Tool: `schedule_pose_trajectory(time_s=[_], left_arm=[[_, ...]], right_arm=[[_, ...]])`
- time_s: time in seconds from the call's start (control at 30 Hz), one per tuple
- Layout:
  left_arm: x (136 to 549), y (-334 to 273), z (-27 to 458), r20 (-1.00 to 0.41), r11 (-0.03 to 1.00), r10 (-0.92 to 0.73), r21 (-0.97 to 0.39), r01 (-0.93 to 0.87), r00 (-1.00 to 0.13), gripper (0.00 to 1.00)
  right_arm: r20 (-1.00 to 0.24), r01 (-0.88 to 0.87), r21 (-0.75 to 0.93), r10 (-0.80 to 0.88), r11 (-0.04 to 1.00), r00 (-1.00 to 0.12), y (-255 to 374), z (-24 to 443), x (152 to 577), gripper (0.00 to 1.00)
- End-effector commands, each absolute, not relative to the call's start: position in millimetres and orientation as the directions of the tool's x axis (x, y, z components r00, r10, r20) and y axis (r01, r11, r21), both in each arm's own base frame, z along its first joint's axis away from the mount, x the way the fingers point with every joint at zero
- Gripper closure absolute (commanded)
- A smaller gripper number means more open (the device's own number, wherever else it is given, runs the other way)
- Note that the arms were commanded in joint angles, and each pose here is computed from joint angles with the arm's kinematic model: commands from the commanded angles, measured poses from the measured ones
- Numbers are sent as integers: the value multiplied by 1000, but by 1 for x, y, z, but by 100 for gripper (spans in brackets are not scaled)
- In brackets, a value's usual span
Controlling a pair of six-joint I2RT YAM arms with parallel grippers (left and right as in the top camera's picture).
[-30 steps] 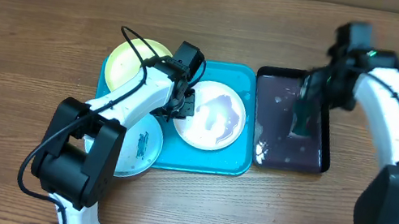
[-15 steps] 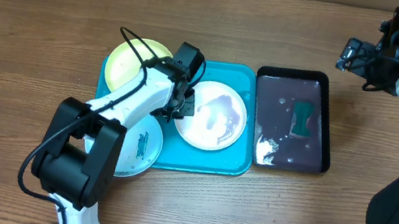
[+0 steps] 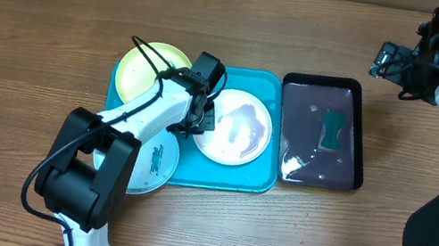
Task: Clean dirty plates on tray and stack at the side
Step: 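Release the sponge and raise the right gripper to the upper right, then lift the pink-white plate off the teal tray with the left gripper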
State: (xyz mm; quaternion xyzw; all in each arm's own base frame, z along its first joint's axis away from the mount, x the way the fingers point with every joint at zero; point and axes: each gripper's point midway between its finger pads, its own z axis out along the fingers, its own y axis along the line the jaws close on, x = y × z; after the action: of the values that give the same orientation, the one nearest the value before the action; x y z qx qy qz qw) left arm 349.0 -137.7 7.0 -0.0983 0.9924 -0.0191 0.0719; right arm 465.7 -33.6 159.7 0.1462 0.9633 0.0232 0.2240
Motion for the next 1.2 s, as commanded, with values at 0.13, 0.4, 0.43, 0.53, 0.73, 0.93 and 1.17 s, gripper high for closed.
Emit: schedule_pose_trajectory(time_s=[0.13,0.4,0.43,0.53,0.73,0.93,1.17], left_arm=[[333,-134,-4,-78,976,-215,-36,-213,-974,92],[338,-131,3,-76,973,-230,-40,-228,-970,94],[338,-131,3,-76,973,-230,-40,-228,-970,94],[339,-132,2,-80,973,-230,-43,-227,-970,93],[340,-135,-3,-97,974,-226,-55,-221,-969,93],[339,-134,-3,-94,974,-226,-53,-221,-970,96],[338,-132,2,-69,970,-239,-61,-235,-969,96]], right_arm=[[-461,268,117,291,956,-838,-34,174,470,0],[-461,268,117,291,956,-838,-34,174,470,0],[-461,268,117,291,956,-838,-34,174,470,0],[-461,268,117,291,956,-838,-34,174,470,0],[-461,268,117,291,956,-838,-34,174,470,0],[-461,267,117,290,957,-838,-34,174,470,0],[-461,268,117,291,956,-838,-34,174,470,0]])
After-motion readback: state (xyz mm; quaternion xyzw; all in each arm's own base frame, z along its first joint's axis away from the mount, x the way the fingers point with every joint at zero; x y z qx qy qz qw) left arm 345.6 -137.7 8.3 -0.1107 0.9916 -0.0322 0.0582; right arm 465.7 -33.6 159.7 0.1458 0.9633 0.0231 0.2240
